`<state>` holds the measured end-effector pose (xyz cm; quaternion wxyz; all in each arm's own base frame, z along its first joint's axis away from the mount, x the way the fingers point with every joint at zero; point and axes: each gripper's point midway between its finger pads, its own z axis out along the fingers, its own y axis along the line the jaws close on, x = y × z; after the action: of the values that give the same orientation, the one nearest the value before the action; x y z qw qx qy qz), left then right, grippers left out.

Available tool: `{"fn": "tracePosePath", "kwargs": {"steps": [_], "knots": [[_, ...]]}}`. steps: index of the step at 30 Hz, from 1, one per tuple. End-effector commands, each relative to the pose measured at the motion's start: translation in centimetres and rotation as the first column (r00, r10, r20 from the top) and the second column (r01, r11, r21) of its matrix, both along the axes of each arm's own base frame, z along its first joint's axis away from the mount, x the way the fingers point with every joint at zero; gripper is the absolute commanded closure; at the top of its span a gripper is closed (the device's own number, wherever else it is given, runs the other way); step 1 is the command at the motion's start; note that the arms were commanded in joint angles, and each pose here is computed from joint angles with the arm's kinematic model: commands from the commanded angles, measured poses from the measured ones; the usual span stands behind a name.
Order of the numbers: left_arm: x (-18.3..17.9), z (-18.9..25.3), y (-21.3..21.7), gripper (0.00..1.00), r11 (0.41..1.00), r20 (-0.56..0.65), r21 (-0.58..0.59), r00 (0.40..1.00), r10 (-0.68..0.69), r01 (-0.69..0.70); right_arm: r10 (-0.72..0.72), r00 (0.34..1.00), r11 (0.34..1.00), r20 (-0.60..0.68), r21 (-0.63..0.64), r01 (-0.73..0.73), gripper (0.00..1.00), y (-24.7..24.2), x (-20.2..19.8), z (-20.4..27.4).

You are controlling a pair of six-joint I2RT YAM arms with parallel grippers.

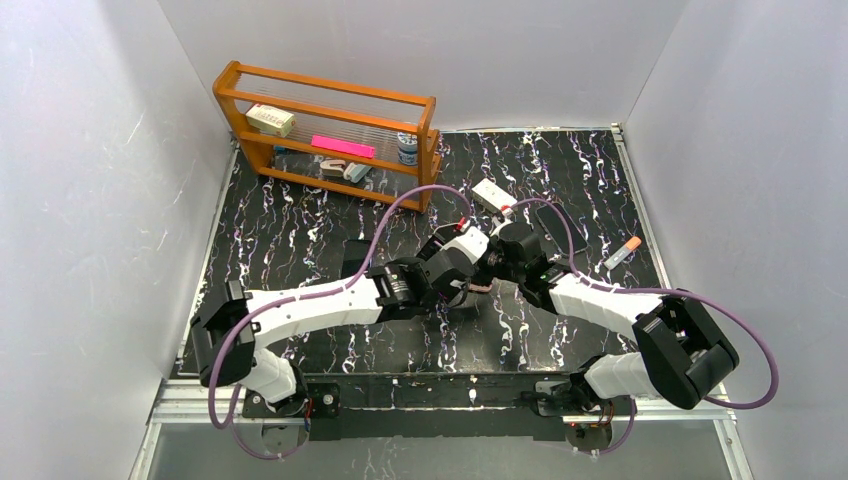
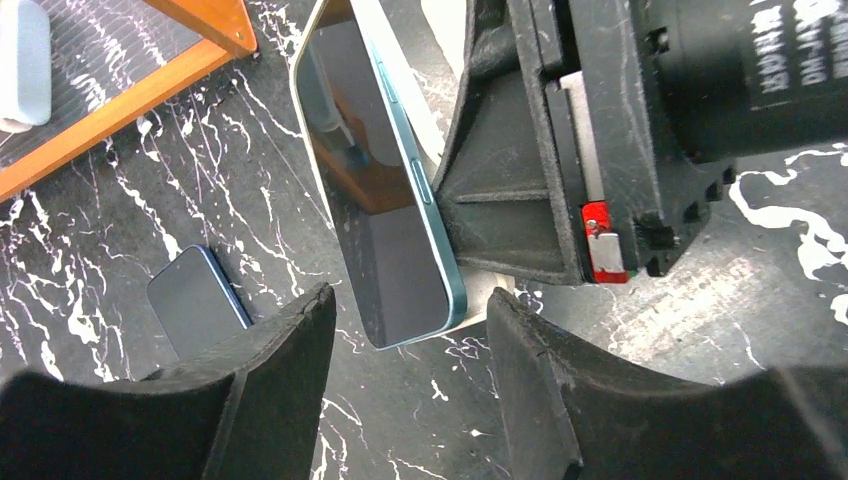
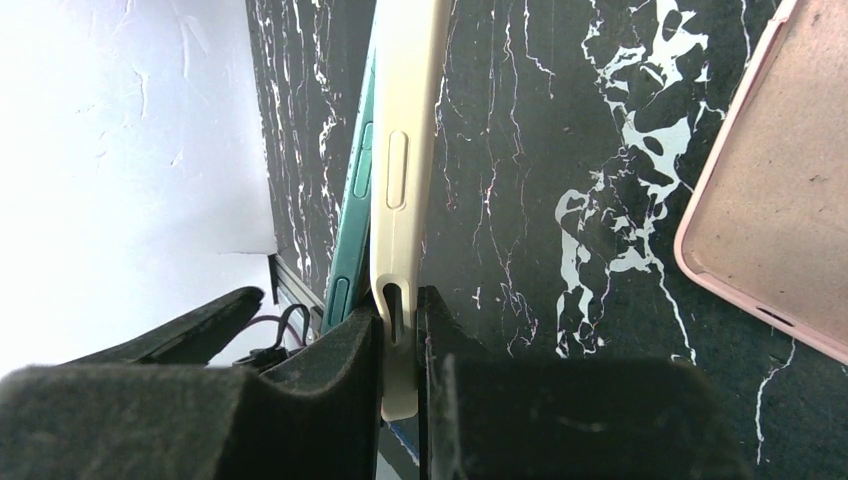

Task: Take the phone out of the phone case
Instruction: Remove the phone case from the phone.

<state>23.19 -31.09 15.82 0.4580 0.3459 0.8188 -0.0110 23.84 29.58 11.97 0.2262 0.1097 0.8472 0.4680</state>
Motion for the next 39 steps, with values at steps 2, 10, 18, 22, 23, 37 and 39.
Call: {"fn": "tracePosePath", "kwargs": {"steps": [2, 10, 18, 22, 23, 37, 39], "knots": [[1.2, 0.9, 0.7, 0.49, 0.997, 0.074, 0.056, 0.996, 0.056, -0.060, 0.017, 0.993, 0.991, 0.115, 0.133, -0.033, 0.99, 1.7, 0.9, 5.7], [2.1, 0.1, 1.0, 0.60, 0.987, 0.113, 0.125, 0.990, 0.083, -0.097, 0.044, 0.993, 0.987, 0.109, 0.151, -0.060, 0.99, 2.1, 0.4, 5.9], [2.4, -2.8, 0.6, 0.62, 0.976, 0.102, 0.195, 0.992, 0.080, -0.099, 0.061, 0.992, 0.979, 0.112, 0.186, -0.081, 0.99, 2.5, 0.0, 6.8], [2.6, -3.1, 0.7, 0.80, 0.972, 0.111, 0.208, 0.990, 0.091, -0.112, 0.051, 0.992, 0.979, 0.117, 0.189, -0.072, 0.99, 2.4, 0.1, 7.0], [2.6, -3.0, 0.6, 0.85, 0.974, 0.107, 0.199, 0.990, 0.089, -0.109, 0.044, 0.992, 0.980, 0.117, 0.187, -0.065, 0.99, 2.3, 0.1, 6.9], [-1.4, 0.6, -0.7, 1.00, 0.999, 0.106, 0.048, 0.994, 0.014, -0.019, -0.067, 0.996, 0.989, 0.066, 0.139, 0.057, 0.99, 1.6, 2.0, 4.3], [-2.2, 1.0, -0.8, 1.00, 1.000, 0.102, 0.029, 0.995, 0.006, -0.009, -0.091, 0.994, 0.989, 0.065, 0.124, 0.082, 0.99, 1.4, 2.4, 3.8]]}}
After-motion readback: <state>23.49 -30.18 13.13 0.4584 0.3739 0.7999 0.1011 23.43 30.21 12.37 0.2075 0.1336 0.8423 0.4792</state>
